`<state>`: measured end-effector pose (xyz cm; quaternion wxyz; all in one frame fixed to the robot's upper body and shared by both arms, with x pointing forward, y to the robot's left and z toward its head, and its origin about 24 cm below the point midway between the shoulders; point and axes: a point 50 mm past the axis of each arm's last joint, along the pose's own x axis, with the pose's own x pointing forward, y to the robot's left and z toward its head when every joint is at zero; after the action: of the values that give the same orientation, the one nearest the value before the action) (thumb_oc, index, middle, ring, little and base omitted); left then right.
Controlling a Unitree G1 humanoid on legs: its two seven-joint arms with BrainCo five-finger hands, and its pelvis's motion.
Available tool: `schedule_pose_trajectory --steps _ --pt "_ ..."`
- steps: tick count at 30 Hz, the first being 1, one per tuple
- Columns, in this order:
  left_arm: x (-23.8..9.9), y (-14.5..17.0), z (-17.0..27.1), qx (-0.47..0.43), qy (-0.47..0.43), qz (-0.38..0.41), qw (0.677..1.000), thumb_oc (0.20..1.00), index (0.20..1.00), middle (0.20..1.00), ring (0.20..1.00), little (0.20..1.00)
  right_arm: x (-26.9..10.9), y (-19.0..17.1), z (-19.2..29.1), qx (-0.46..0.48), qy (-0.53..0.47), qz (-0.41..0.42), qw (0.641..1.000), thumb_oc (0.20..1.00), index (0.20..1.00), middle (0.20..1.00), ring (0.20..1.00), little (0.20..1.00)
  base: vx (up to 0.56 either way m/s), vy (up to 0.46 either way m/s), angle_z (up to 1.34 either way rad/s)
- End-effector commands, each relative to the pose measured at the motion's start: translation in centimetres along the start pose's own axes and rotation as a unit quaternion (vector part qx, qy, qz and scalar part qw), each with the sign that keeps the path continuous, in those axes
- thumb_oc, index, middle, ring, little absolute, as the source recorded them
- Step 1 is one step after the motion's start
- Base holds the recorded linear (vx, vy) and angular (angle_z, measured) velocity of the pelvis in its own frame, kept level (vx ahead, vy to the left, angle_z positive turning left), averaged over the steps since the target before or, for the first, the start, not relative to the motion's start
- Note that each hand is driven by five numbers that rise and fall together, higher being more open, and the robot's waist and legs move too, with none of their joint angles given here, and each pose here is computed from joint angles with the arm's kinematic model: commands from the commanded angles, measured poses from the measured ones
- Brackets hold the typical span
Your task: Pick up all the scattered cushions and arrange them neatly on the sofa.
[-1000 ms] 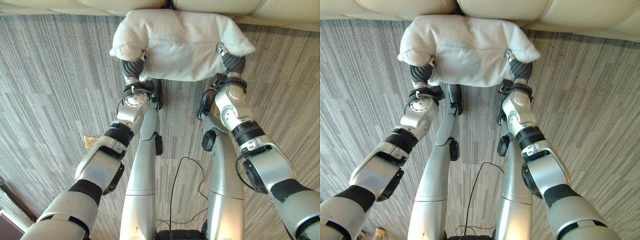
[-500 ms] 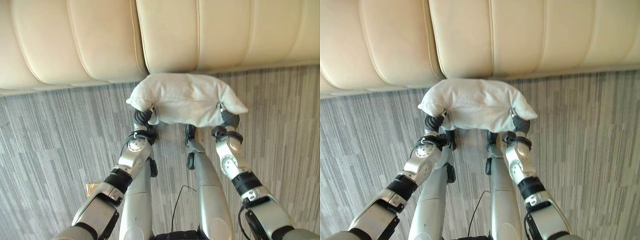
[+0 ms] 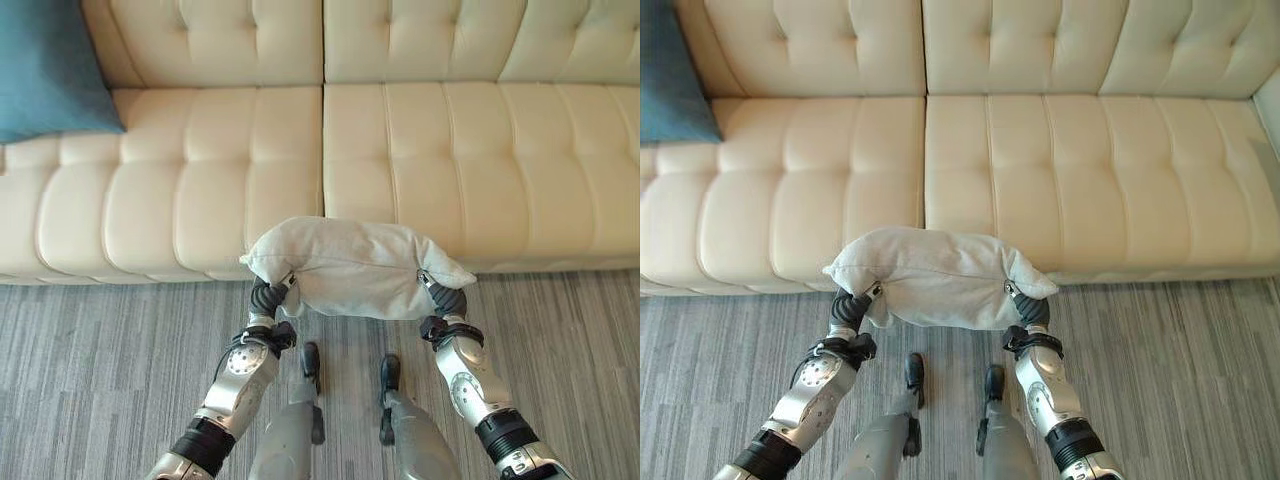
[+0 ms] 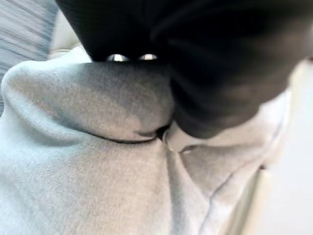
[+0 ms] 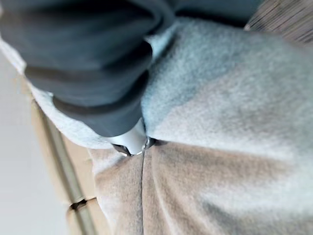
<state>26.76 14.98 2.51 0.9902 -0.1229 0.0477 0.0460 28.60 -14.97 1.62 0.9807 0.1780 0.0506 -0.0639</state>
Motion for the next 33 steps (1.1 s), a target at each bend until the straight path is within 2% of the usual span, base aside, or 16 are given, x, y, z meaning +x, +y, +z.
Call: schedule_pose_trajectory --steps 1,10,18,24,33 --pt "-0.2 -3.7 2.7 -0.026 -0.076 -0.086 0.993 0.2 0.2 0.2 0.2 0.2 -0.2 3.9 1.5 -0.006 -0.053 0.088 0.995 0.2 0.2 0.2 0.2 0.2 -0.01 0.118 0.0" --pt "0.4 -1.7 2.4 0.001 -0.072 -0.022 0.997 0.2 0.2 0.2 0.2 0.2 -0.6 1.8 2.3 -0.106 -0.068 0.075 0.989 0.2 0.2 0.2 0.2 0.2 0.14 -0.031 -0.09" --pt "0.0 -1.3 0.8 -0.016 -0.043 0.001 0.999 0.2 0.2 0.2 0.2 0.2 -1.0 -0.3 1.4 -0.125 -0.044 0.046 0.99 0.2 0.2 0.2 0.2 0.2 0.36 -0.194 0.34" --pt "-0.2 -0.8 0.6 -0.029 -0.038 0.016 0.999 0.2 0.2 0.2 0.2 0.2 -0.9 -0.1 1.3 -0.129 -0.042 0.048 0.99 0.2 0.2 0.2 0.2 0.2 0.22 -0.171 0.21" --pt "-0.5 -0.4 -0.3 0.011 -0.021 0.027 0.999 0.2 0.2 0.2 0.2 0.2 -1.1 0.1 0.5 -0.14 -0.029 0.045 0.989 0.2 0.2 0.2 0.2 0.2 0.21 0.003 0.0"
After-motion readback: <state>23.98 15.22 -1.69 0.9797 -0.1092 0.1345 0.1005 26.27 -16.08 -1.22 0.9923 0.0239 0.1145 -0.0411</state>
